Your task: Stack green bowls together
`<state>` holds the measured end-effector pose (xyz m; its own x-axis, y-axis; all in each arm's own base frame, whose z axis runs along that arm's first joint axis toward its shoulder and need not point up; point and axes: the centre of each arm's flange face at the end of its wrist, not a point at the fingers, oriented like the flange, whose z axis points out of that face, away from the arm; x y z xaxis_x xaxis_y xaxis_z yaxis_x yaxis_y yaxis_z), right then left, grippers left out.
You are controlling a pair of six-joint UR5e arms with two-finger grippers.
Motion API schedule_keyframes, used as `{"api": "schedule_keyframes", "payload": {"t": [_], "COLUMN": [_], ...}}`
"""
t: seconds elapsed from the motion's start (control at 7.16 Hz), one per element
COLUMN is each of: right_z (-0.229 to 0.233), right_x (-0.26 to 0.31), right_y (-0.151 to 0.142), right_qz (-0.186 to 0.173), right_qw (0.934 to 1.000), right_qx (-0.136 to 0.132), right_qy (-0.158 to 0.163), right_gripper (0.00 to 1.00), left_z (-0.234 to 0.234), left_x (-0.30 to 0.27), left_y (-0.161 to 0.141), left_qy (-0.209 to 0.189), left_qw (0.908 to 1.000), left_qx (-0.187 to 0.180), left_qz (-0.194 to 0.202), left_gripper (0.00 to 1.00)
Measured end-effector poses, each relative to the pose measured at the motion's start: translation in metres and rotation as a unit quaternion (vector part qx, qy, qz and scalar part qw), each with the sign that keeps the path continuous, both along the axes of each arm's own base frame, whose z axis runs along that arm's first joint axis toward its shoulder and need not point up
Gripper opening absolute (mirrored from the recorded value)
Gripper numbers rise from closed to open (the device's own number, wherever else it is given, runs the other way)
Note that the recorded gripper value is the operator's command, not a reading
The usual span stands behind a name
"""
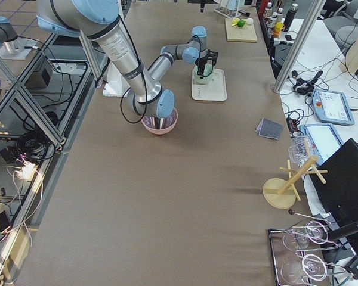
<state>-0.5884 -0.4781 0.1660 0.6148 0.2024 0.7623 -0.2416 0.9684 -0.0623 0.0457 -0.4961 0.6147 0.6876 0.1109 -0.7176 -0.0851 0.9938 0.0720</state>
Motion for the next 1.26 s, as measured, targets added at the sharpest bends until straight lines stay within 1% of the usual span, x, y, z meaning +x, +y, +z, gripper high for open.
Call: {"api": "schedule_keyframes", "payload": {"t": [0.28, 0.42, 0.56, 0.7, 0.84, 0.98, 1.12, 1.26], "right_z": [-0.006, -0.007, -0.005, 0.006, 0.028, 0.058, 0.084, 0.103], "right_x": [0.006, 0.013, 0.026, 0.048, 0.077, 0.110, 0.141, 0.172], "right_y": [-0.001, -0.005, -0.015, -0.030, -0.042, -0.043, -0.042, -0.044], "right_qz": [-0.006, -0.015, -0.028, -0.040, -0.051, -0.064, -0.079, -0.100], "right_qw": [0.9999, 0.9998, 0.9993, 0.9982, 0.9976, 0.9976, 0.9966, 0.9936], "right_qx": [0.007, 0.006, -0.010, -0.032, -0.036, -0.010, 0.020, 0.049], "right_qy": [-0.006, -0.011, -0.021, -0.030, -0.032, -0.022, -0.003, 0.018], "right_gripper": [1.00, 1.00, 1.00, 1.00, 1.00, 1.00, 1.00, 1.00], "left_z": [0.000, 0.001, 0.002, 0.002, 0.003, 0.006, 0.008, 0.007], "left_x": [0.000, -0.003, -0.013, -0.031, -0.049, -0.070, -0.090, -0.102], "left_y": [0.000, 0.000, -0.001, -0.003, -0.002, 0.001, 0.006, 0.011], "left_qy": [0.000, -0.001, -0.001, -0.002, -0.004, -0.007, -0.010, -0.011], "left_qw": [1.0000, 1.0000, 0.9999, 0.9995, 0.9991, 0.9993, 0.9996, 0.9998], "left_qx": [-0.001, -0.003, -0.005, -0.011, -0.014, -0.010, -0.008, -0.008], "left_qz": [-0.001, -0.003, -0.013, -0.031, -0.040, -0.034, -0.024, -0.016], "left_gripper": [0.98, 0.98, 0.98, 0.98, 0.98, 0.98, 0.98, 0.98]}}
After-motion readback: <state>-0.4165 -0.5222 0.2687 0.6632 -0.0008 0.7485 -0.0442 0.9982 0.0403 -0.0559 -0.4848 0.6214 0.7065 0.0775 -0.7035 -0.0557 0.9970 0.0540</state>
